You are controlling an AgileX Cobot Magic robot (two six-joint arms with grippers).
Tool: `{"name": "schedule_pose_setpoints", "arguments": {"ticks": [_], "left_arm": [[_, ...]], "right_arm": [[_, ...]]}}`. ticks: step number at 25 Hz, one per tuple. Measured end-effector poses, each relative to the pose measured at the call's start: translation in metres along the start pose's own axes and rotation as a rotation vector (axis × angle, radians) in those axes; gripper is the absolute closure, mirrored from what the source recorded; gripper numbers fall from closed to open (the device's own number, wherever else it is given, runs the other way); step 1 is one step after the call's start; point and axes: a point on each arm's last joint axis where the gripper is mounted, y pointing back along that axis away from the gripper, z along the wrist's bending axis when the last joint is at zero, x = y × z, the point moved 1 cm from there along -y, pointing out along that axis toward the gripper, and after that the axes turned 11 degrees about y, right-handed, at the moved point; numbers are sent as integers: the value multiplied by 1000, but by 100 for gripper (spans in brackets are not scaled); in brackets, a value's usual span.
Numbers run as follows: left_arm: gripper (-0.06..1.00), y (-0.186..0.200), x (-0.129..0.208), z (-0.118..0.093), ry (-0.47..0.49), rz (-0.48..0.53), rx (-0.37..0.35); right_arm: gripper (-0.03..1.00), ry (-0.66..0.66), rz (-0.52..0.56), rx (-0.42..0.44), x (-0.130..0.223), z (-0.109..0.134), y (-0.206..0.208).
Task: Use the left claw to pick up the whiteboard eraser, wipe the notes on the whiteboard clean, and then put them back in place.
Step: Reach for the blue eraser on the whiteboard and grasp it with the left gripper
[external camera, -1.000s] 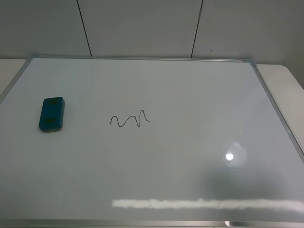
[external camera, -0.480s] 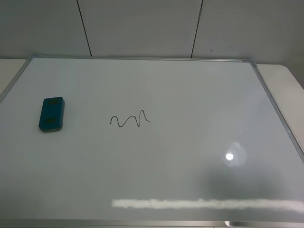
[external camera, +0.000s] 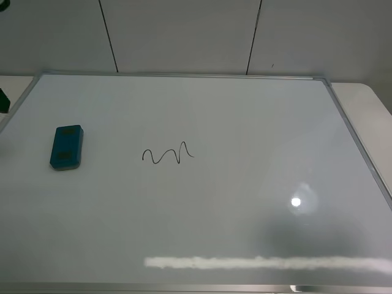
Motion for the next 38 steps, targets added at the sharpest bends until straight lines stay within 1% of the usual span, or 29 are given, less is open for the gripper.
{"name": "schedule_pose_setpoints", "arguments": {"ticks": [3,8,13,18,21,28,34,38], "left_arm": [[-5,-14,-8,-4,17,53,10],[-5,-39,-18,-7,35,130,0],[-5,-63,-21,-7,45,182,-15],[-5,-85,-21,-6,84,239,-35],[-5,-95,-21,-9,83,253,-35],[-5,-108,-30,-25,66,249,-8],[-5,-135,-33,-28,97,284,0],[-5,-148,-36,-30,118,258,18]], "right_arm": [[-2,0,0,0,0,0,0],[-2,0,0,0,0,0,0],[-2,0,0,0,0,0,0],[-2,0,0,0,0,0,0],[-2,0,0,0,0,0,0],[-2,0,0,0,0,0,0],[-2,0,0,0,0,0,0],[-2,0,0,0,0,0,0]]}}
